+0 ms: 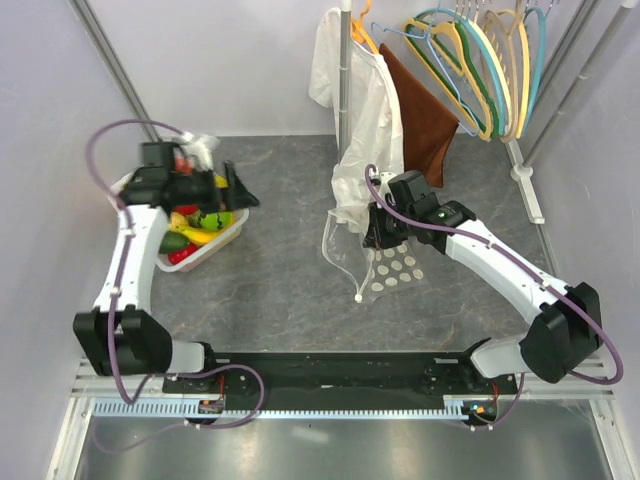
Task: Place the food in the zip-top bag and seal the zipper
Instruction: Open the zipper of the food storage bag, then pick up the fake fruit from the bin.
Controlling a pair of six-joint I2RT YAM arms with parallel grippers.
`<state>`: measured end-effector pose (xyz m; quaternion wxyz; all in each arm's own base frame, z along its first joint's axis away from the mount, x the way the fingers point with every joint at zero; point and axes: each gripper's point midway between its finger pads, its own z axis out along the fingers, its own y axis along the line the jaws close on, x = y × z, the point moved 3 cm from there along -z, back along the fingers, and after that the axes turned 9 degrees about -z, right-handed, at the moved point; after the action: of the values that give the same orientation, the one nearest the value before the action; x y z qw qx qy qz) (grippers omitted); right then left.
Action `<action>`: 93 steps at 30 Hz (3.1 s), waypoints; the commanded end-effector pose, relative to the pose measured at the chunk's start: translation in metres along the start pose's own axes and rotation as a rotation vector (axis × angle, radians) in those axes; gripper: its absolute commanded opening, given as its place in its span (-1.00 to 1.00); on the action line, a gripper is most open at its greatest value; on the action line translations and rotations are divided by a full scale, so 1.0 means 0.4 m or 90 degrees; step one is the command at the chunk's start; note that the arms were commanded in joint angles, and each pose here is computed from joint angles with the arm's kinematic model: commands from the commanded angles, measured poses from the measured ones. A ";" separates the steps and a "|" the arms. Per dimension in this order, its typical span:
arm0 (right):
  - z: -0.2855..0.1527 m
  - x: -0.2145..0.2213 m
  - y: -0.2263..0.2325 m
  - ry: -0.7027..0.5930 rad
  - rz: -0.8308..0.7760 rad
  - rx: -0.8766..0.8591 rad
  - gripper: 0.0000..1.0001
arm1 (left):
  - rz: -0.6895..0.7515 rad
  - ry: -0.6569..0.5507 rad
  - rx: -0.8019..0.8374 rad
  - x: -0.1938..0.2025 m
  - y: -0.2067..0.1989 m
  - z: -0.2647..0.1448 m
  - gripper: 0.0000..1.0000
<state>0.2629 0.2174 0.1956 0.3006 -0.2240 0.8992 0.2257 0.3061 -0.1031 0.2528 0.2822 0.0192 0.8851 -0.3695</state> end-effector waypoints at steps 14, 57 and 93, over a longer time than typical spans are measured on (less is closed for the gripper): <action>0.002 -0.064 0.020 -0.056 -0.011 -0.023 -1.00 | 0.171 -0.179 -0.147 -0.295 0.212 -0.269 0.89; 0.023 -0.050 0.040 -0.022 -0.020 -0.072 -1.00 | 1.001 0.225 0.006 -0.292 0.440 0.041 0.71; 0.024 -0.037 0.036 -0.015 -0.026 -0.068 -1.00 | 1.017 0.052 -0.087 -0.439 0.297 -0.104 -0.35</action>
<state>0.2656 0.2340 0.1819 0.2731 -0.2495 0.8917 0.2608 0.4581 0.0465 0.1938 0.3216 0.6918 0.6455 -0.0353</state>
